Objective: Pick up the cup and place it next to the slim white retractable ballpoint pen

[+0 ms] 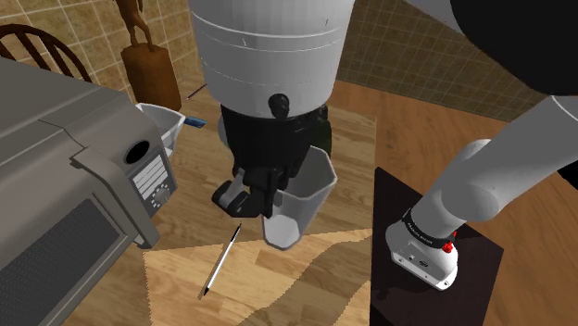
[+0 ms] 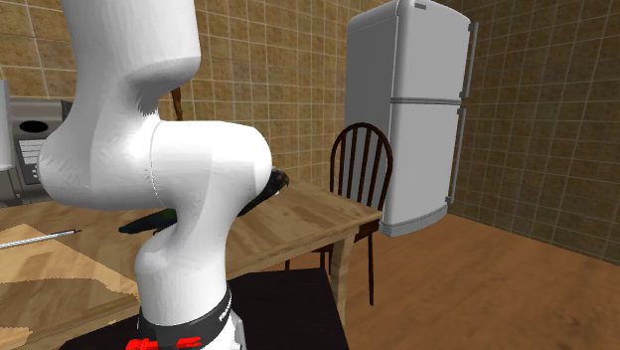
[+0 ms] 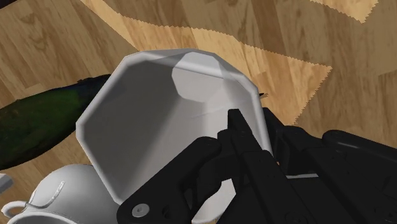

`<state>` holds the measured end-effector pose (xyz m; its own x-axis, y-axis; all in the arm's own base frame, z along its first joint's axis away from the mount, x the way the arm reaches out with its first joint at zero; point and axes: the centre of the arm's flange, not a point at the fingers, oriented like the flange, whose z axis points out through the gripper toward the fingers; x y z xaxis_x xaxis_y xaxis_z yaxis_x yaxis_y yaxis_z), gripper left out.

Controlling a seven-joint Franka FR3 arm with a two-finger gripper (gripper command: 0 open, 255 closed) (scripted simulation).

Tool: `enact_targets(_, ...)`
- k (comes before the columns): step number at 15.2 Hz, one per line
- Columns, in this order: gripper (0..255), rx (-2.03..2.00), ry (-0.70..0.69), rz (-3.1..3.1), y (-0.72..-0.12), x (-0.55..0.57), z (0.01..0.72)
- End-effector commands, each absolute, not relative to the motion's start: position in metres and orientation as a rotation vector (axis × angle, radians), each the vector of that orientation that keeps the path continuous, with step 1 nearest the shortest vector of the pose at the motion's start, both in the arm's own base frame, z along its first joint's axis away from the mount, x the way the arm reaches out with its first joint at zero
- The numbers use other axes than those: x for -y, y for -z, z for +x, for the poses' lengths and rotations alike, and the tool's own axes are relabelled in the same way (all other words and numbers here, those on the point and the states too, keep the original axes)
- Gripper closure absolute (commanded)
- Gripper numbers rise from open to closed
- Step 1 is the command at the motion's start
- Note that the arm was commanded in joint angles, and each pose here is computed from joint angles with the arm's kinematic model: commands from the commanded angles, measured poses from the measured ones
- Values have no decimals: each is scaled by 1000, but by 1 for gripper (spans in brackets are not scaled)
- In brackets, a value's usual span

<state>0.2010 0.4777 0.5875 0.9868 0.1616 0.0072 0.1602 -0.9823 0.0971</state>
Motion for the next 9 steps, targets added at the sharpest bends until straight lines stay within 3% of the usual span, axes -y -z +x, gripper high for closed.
enact_targets(1,255,-246,-24,3036,-578,-477,201)
enact_targets(9,255,-246,-24,3036,-536,-477,201)
